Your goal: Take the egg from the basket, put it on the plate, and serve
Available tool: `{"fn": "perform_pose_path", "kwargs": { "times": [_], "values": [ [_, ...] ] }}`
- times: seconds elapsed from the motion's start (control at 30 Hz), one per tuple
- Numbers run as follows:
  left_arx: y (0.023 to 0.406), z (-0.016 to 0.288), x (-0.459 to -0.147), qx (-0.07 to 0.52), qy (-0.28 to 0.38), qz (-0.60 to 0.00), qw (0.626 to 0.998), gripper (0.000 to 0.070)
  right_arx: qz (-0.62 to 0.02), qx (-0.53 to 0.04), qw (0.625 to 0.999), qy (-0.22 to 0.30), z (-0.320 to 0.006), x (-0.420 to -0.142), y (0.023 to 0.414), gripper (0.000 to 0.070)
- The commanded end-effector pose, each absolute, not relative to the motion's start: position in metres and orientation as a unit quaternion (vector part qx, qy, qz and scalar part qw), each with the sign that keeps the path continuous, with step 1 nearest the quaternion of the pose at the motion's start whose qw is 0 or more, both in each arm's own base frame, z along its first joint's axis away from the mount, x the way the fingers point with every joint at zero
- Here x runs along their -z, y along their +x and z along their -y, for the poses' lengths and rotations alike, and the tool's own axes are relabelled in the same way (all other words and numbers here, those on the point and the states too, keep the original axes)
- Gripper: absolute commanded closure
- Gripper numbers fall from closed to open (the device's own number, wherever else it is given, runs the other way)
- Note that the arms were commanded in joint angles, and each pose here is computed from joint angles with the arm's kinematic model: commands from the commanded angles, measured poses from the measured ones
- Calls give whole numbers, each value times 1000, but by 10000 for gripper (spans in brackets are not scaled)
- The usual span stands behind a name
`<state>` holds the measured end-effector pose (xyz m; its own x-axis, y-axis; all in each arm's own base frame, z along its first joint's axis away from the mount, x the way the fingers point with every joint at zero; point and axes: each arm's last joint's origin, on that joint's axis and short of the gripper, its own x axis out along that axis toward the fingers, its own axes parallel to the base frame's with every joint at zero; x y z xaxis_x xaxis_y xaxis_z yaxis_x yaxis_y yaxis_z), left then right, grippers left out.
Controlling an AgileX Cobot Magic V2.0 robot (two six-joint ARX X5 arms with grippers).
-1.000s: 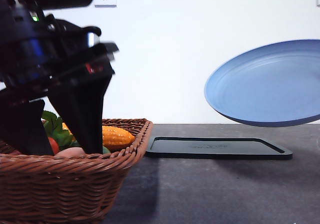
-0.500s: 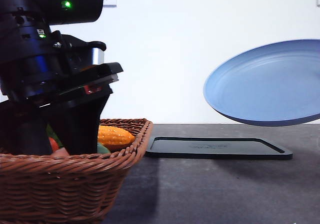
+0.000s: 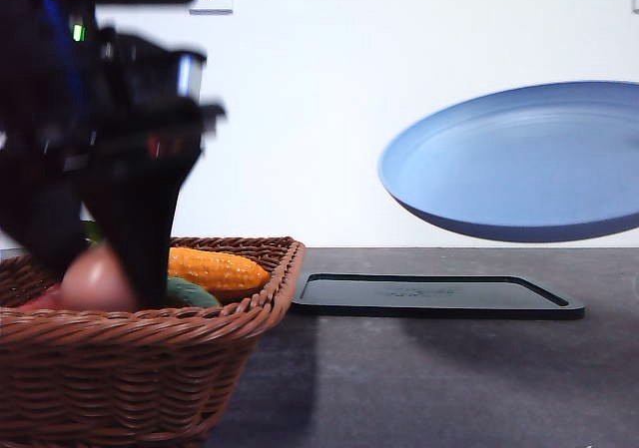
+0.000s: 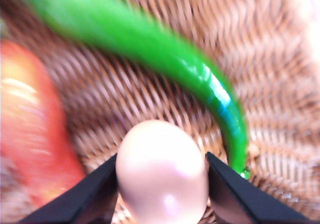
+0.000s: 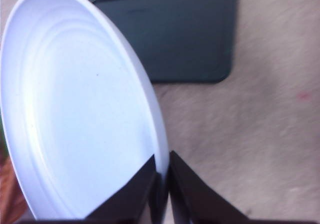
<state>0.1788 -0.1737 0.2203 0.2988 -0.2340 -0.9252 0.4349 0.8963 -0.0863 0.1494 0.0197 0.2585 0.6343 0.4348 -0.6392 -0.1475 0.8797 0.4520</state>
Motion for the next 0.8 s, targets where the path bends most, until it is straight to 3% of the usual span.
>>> {"fn": "perform_pose_path", "kwargs": {
  "times": [0.0, 0.37, 0.77],
  "values": [
    [180, 178, -240, 227, 96, -524, 815, 450, -397, -178, 878, 201, -21, -260, 152, 700],
    [172, 184, -330, 297, 52, -393, 869, 450, -497, -260, 789, 252, -34, -235, 170, 700],
    [153, 221, -320, 356, 88, -400, 840, 450, -562, -329, 732, 201, -77, -219, 184, 700]
  ]
}}
